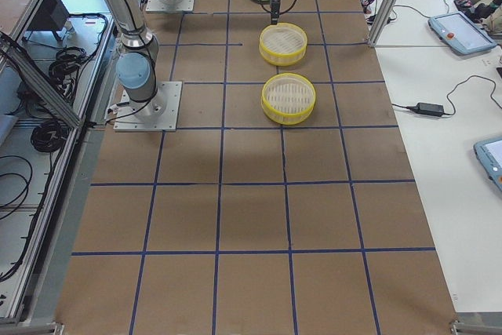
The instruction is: Stack buns with steamer
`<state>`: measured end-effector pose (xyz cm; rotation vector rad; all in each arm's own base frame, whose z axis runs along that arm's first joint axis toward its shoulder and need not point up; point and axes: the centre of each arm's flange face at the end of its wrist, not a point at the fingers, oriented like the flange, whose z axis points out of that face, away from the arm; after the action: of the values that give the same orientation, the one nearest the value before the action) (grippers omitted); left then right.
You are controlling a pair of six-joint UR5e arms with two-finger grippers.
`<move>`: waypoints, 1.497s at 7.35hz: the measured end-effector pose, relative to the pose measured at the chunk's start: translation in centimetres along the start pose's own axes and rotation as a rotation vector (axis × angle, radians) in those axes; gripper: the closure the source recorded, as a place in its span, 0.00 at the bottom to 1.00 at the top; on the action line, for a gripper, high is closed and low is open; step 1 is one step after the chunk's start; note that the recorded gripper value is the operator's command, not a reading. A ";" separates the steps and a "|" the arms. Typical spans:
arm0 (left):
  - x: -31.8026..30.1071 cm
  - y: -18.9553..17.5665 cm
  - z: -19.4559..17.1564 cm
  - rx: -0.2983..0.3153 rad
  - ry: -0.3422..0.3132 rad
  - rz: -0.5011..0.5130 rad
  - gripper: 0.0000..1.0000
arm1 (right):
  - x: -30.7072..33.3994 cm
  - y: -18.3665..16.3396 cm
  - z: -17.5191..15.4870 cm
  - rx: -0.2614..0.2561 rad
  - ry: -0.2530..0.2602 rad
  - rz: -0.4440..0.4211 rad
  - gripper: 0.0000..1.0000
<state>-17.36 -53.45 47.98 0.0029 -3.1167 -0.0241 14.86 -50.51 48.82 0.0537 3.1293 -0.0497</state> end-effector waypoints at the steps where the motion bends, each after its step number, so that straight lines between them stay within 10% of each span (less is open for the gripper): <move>1: 0.0 0.0 0.0 0.001 0.000 0.000 0.00 | 0.0 0.0 0.0 0.000 -0.001 0.000 0.00; 11: -1.0 -0.5 0.8 0.011 -0.004 0.024 0.00 | 0.0 0.0 0.2 -0.005 -0.004 0.000 0.00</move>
<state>-16.42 -53.92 47.16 -0.0346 -3.1201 -0.0065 14.89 -50.48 48.58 0.0541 3.1257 -0.0426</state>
